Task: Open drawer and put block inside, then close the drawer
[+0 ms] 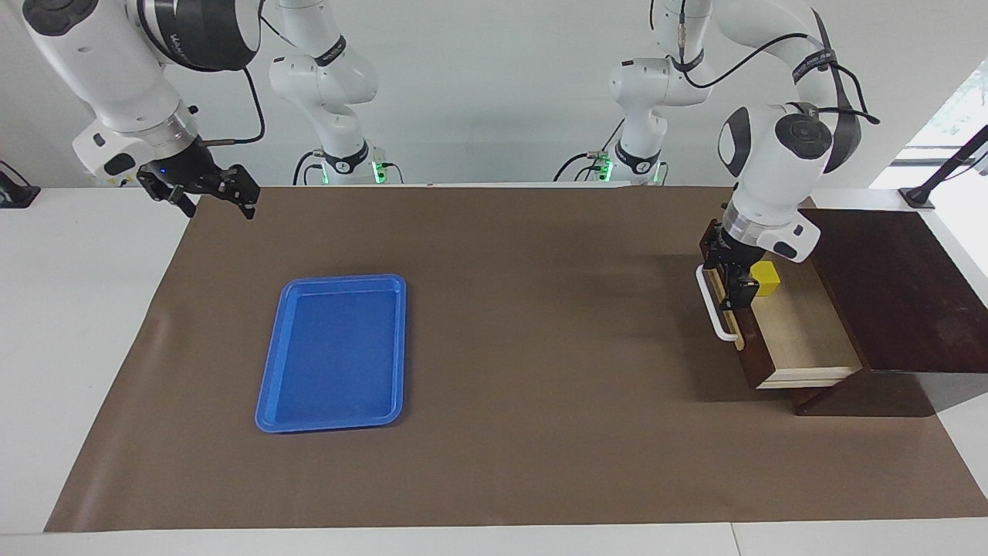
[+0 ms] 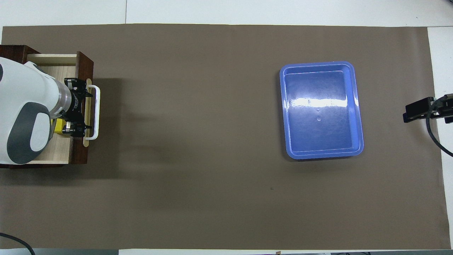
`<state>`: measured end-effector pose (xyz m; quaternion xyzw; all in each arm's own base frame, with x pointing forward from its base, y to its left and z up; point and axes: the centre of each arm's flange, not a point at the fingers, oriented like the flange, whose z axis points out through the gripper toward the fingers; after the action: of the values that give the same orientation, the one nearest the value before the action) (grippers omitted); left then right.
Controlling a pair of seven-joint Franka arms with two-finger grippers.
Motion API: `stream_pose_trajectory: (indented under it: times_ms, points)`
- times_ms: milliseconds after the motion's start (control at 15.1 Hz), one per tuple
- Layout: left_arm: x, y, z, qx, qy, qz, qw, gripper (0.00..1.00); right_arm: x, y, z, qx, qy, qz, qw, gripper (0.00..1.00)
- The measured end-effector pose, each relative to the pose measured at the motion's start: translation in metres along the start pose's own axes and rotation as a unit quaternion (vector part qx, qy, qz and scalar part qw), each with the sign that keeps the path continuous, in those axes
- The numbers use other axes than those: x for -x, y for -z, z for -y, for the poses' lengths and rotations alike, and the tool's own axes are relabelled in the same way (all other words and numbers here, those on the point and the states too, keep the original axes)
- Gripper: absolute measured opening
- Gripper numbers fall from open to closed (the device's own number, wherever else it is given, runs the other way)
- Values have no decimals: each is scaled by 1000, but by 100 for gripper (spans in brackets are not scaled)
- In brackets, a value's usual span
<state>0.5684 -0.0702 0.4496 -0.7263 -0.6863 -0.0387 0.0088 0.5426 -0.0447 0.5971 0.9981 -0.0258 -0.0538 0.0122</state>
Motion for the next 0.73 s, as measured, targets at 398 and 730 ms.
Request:
stream_pose_trajectory:
  times_ms: [398, 730]
  points:
    - [-35, -1, -5, 14, 7, -29, 999, 100, 0, -1, 1, 0, 1, 1, 1000, 100]
    - [-125, -5, -2, 20, 14, -43, 999, 100, 0, -2, 1, 0, 1, 2, 1000, 100]
